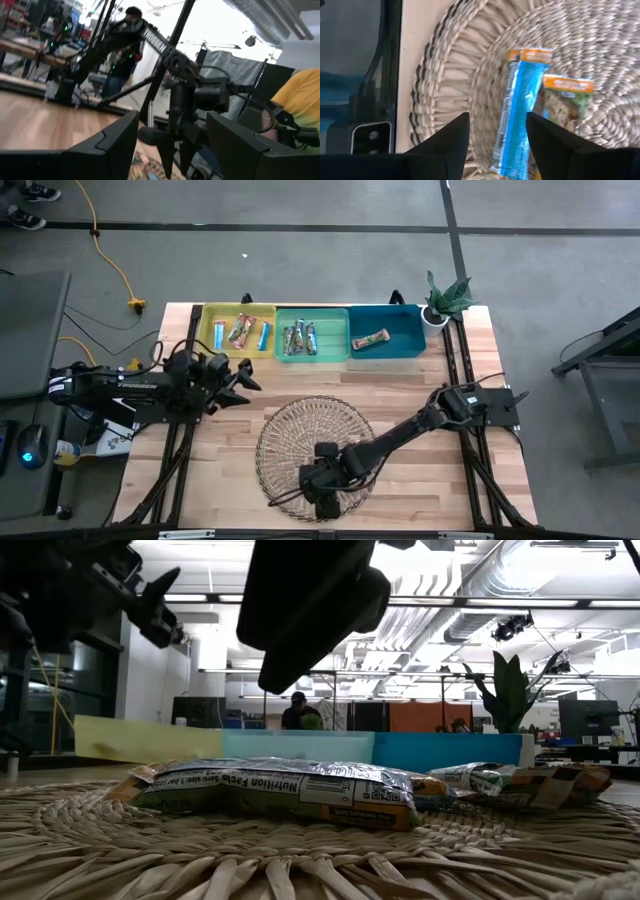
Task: Pick and place Granola Bars by type
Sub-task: Put the yellow granola bar into the blue bin
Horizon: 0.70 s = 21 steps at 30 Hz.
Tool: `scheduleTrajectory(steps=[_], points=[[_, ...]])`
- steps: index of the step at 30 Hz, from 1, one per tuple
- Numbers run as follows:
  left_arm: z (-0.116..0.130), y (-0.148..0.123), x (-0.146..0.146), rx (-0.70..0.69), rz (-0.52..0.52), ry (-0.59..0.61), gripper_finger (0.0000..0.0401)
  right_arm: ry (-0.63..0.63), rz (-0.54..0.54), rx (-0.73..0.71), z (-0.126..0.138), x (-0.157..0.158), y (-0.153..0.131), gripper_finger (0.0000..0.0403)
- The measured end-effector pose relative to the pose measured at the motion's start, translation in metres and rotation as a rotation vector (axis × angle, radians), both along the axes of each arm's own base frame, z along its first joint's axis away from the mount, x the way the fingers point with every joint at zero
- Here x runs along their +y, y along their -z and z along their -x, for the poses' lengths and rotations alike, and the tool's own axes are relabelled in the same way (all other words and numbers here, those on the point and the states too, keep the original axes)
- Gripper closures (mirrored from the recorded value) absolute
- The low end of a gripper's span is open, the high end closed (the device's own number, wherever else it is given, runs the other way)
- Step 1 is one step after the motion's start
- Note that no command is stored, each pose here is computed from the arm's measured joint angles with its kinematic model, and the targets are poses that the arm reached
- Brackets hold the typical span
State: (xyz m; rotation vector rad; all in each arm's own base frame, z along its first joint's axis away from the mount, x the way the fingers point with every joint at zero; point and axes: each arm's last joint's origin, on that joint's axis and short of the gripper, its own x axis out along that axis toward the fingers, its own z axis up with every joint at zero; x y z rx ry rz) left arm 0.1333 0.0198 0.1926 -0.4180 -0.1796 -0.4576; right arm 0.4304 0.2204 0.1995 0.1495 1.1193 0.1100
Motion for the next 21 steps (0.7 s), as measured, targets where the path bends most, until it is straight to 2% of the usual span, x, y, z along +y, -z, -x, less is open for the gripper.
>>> scheduleTrajectory(steps=[9, 13, 18, 21], points=[[-0.003, 0.008, 0.002, 0.079, 0.023, -0.051, 0.0171, 0.04, -0.041, 0.02, -0.005, -0.011, 0.0, 0.0179], [0.0, 0.001, 0.001, -0.036, -0.101, -0.08, 0.0171, 0.055, -0.048, 0.021, -0.006, -0.011, 0.0, 0.0161], [0.005, -0.008, -0.001, -0.196, -0.277, -0.106, 0.0171, 0.081, -0.055, 0.039, -0.009, -0.008, 0.013, 0.0158], [0.008, -0.01, -0.002, -0.235, -0.342, -0.119, 0.0171, 0.101, -0.055, 0.059, -0.01, -0.009, 0.02, 0.0157]])
